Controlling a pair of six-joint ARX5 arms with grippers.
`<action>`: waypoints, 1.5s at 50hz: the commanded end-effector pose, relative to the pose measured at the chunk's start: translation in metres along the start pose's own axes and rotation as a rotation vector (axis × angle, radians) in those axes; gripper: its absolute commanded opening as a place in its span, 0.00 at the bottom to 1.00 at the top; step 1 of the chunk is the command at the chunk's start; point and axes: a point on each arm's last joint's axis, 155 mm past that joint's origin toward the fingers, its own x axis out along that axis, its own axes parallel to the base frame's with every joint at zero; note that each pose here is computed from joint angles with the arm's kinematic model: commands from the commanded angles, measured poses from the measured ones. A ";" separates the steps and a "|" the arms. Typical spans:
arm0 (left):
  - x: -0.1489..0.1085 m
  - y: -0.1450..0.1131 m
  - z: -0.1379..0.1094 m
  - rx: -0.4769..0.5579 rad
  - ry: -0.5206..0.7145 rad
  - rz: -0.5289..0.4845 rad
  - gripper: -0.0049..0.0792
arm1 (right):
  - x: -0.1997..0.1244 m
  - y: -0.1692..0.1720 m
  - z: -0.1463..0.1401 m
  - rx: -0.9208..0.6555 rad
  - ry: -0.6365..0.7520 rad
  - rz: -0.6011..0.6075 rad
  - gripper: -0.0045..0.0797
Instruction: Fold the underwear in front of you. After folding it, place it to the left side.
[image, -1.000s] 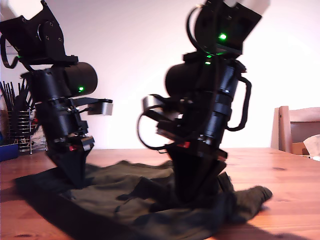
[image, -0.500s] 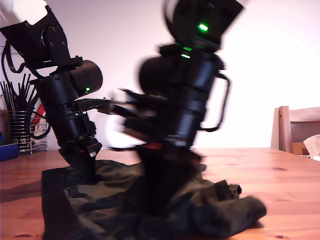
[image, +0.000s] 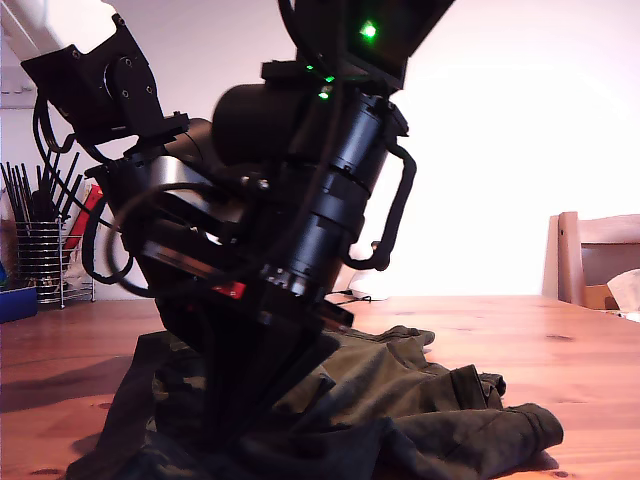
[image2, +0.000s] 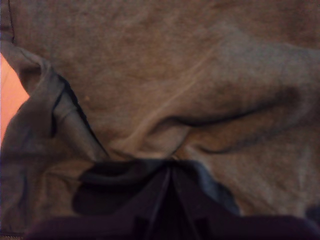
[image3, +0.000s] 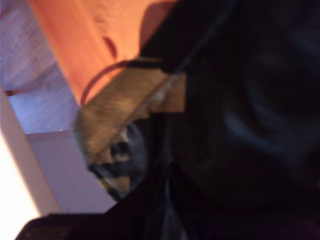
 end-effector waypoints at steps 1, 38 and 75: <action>0.021 -0.022 -0.031 -0.048 0.106 -0.079 0.03 | -0.009 0.000 0.000 -0.004 -0.020 -0.004 0.04; -0.073 -0.074 0.018 -0.396 0.140 -0.510 0.03 | -0.061 -0.066 -0.023 0.023 -0.019 -0.088 0.04; -0.061 -0.172 -0.029 -0.536 0.311 -0.772 0.03 | -0.067 -0.093 -0.056 0.109 0.015 -0.053 0.04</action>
